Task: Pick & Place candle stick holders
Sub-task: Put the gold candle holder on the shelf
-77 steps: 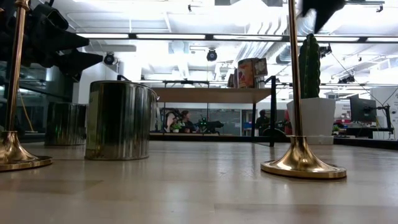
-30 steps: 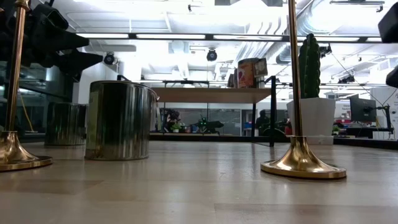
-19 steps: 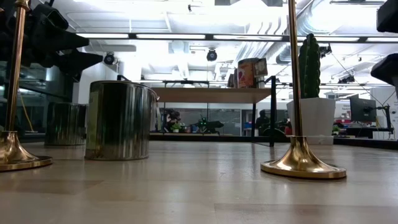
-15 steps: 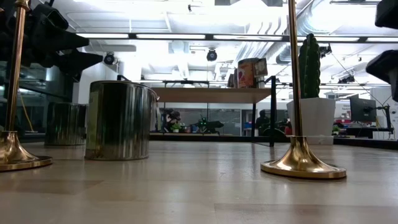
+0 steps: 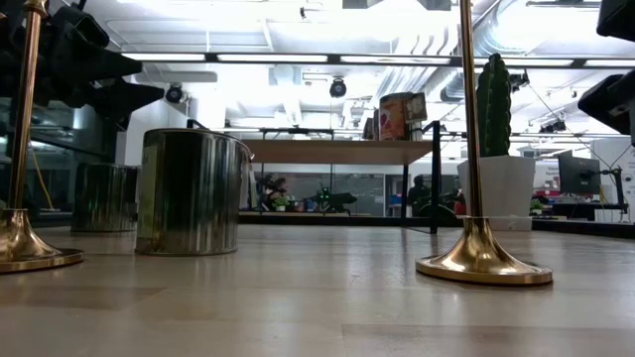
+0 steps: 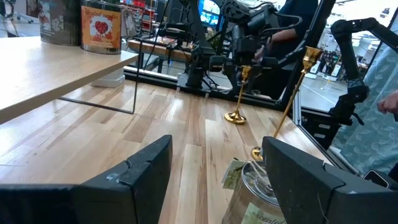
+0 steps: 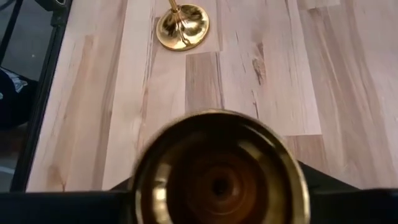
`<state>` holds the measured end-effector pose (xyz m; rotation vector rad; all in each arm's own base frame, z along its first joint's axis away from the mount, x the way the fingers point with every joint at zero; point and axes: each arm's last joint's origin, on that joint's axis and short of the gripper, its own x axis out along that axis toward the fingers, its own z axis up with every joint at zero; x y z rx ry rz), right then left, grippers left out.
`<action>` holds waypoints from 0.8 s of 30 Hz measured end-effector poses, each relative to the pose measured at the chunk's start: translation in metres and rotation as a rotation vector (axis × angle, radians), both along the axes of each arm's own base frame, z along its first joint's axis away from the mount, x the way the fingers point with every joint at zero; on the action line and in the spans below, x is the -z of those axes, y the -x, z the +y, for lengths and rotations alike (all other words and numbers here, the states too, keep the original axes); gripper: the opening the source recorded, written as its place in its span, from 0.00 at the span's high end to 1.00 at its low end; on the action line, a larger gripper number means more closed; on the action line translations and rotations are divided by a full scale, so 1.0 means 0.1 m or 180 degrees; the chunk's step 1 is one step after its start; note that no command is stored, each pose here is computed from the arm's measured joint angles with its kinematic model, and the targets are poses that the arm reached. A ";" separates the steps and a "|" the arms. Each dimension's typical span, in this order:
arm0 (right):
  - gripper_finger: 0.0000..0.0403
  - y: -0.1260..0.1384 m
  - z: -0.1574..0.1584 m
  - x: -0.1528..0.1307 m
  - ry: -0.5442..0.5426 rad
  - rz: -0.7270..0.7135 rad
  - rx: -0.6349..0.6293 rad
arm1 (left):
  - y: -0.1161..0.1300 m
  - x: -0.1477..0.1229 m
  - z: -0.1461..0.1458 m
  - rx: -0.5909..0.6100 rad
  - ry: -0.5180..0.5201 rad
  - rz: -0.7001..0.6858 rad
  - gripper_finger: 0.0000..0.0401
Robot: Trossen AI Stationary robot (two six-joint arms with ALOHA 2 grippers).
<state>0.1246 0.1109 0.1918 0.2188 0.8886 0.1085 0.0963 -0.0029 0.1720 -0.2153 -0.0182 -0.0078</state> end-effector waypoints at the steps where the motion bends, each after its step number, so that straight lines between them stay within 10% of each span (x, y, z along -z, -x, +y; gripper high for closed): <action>1: 0.62 0.00 0.00 0.00 -0.0007 -0.0007 0.0000 | 0.00 0.00 0.00 -0.0001 0.0000 0.0001 0.39; 13: 0.85 0.00 0.00 0.00 -0.0014 -0.0015 0.0000 | 0.00 0.00 0.00 -0.0001 0.0001 0.0001 0.39; 24: 0.82 0.00 0.00 0.00 -0.0015 -0.0015 0.0001 | 0.00 0.00 0.00 0.0000 0.0000 0.0001 0.39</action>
